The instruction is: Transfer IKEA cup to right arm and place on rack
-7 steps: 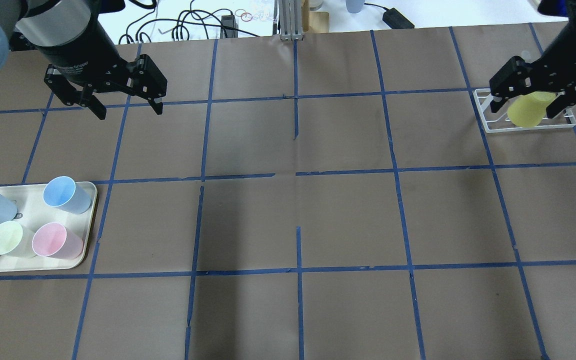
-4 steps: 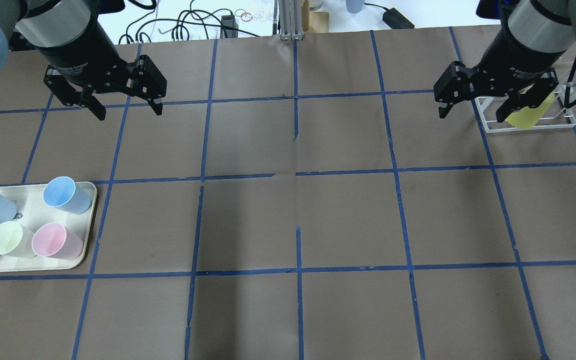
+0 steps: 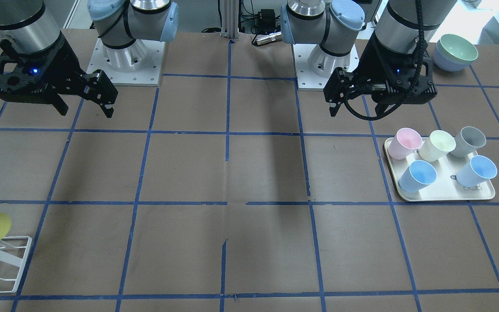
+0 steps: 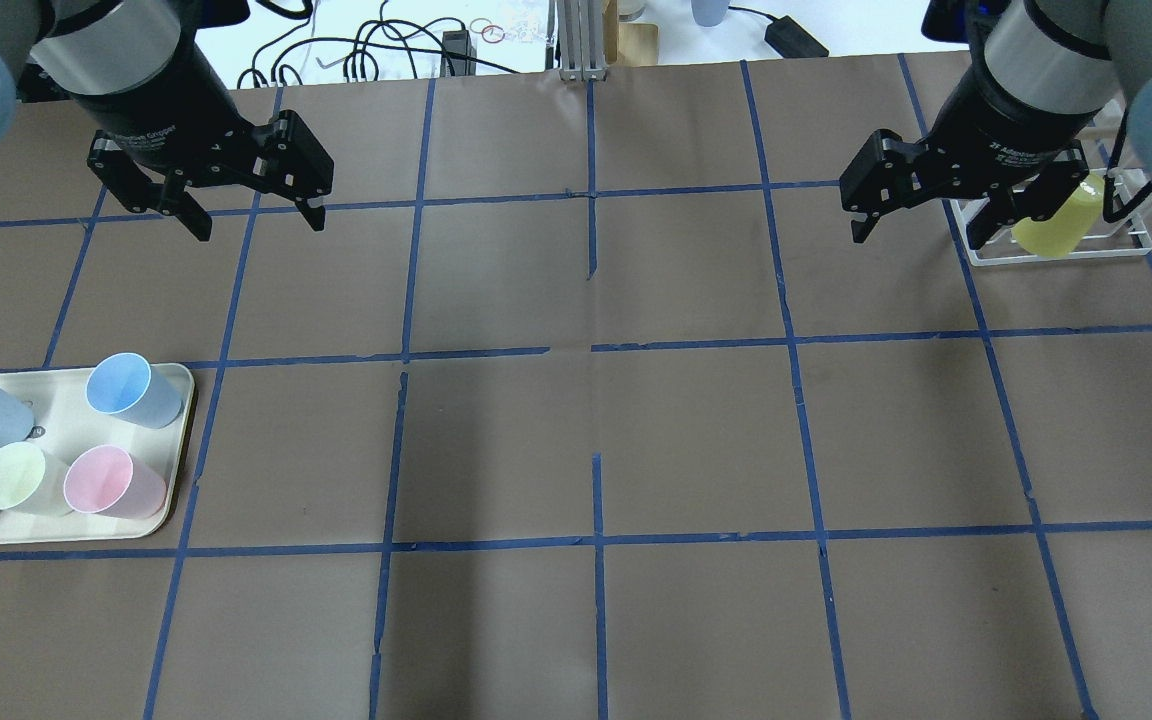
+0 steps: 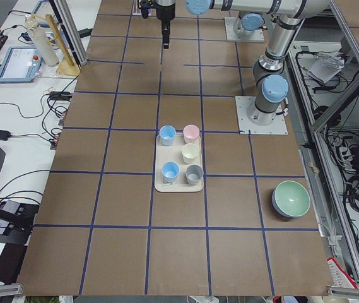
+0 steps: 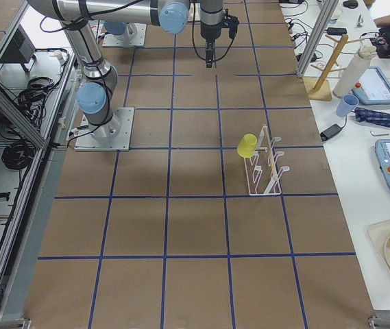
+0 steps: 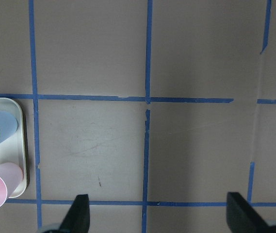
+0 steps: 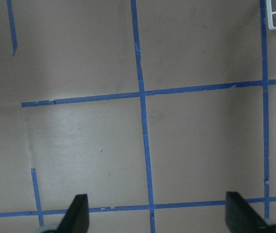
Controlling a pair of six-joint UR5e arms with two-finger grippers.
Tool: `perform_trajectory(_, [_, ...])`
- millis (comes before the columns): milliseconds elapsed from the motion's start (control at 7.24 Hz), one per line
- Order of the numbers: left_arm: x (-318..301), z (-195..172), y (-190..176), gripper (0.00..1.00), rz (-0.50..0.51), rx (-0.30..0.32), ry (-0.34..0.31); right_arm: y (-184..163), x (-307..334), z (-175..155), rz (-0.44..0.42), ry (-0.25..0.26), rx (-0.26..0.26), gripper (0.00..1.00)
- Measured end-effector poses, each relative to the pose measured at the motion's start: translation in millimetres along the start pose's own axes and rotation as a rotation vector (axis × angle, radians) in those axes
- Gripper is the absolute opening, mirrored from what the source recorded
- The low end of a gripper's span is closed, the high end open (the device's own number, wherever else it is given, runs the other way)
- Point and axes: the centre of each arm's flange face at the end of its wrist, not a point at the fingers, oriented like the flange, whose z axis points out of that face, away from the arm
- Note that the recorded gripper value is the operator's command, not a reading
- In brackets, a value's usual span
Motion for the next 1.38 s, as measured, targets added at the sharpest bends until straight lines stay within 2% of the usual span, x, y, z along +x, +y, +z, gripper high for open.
perform_trajectory(829, [0.0, -0.9, 0.6, 1.0, 0.0, 0.002, 0.0, 13.4, -19.9, -7.4, -0.044, -0.017, 0.021, 1.0])
perform_trajectory(1382, [0.0, -1.6, 1.6, 1.0, 0.0, 0.003, 0.0, 11.9, -19.0, -4.1, -0.053, -0.006, 0.019, 1.0])
